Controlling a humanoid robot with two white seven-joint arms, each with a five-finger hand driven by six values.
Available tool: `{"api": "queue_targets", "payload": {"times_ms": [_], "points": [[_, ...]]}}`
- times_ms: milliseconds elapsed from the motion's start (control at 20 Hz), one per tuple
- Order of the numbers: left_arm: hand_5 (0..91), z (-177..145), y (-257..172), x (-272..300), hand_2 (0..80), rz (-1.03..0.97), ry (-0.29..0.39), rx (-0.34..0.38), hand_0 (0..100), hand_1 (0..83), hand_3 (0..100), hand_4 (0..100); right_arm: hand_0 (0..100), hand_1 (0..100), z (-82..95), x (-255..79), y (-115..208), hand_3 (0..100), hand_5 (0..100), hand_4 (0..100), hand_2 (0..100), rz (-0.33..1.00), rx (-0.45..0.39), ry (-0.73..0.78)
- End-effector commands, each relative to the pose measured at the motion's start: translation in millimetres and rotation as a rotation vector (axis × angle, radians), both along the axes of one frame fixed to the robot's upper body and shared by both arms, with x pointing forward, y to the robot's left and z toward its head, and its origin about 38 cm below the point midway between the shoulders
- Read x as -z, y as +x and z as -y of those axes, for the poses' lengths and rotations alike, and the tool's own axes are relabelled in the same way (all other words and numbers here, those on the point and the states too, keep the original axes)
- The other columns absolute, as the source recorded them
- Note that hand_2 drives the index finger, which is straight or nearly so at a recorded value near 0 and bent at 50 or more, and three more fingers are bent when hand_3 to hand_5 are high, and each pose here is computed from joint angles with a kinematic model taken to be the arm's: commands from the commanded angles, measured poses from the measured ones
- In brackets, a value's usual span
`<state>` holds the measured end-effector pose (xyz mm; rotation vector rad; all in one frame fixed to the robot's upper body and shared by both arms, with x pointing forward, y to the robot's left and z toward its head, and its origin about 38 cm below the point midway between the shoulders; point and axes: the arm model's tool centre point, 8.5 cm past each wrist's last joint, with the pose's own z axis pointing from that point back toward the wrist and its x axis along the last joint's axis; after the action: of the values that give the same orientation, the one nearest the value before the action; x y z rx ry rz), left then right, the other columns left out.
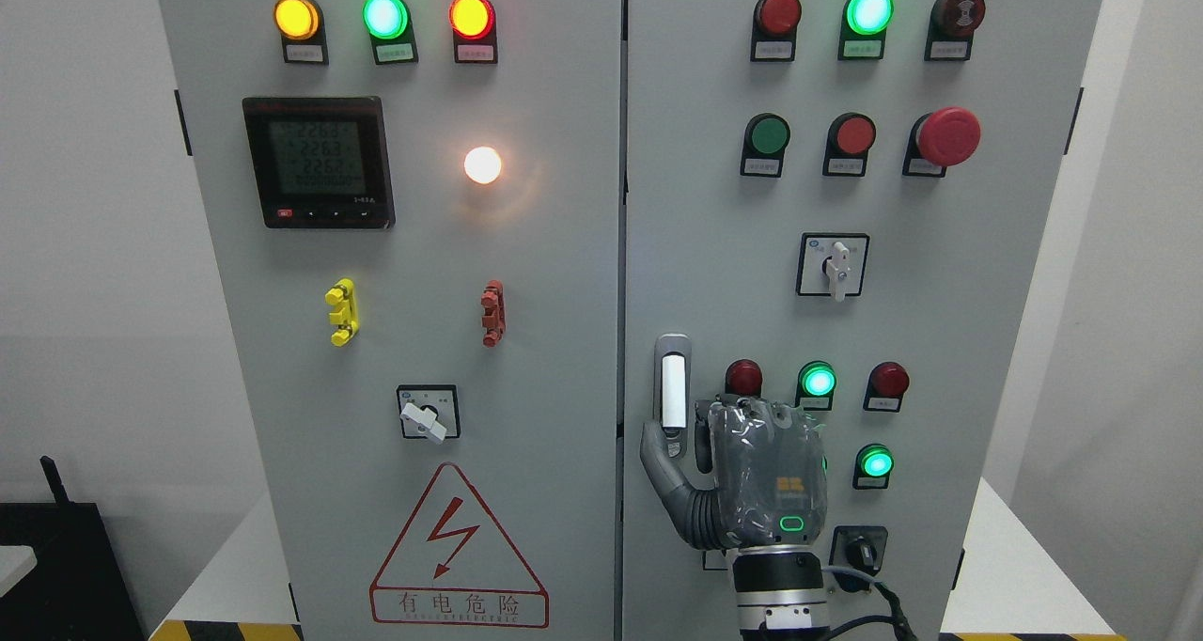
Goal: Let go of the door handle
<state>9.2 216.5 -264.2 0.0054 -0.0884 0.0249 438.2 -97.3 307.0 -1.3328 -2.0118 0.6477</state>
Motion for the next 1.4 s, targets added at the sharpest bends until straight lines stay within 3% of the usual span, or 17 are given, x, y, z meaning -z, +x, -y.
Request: {"api": "queue_targets", "payload": {"times_ms": [0, 1350], "points": [[0.0, 0.4, 2.0, -0.4, 0.0, -0.007, -0.001, 0.022, 12, 38.9, 0, 0, 49, 36, 2.5, 1.0, 0.9, 100, 96, 100, 100, -0.004, 0.007, 0.004], [0.0, 0.4, 2.0, -0.4, 0.0, -0.007, -0.001, 0.022, 12, 38.9, 0, 0, 56, 36, 12.0, -0.7, -2.8, 100, 96, 100, 100, 0.014, 0.034, 0.025]]}}
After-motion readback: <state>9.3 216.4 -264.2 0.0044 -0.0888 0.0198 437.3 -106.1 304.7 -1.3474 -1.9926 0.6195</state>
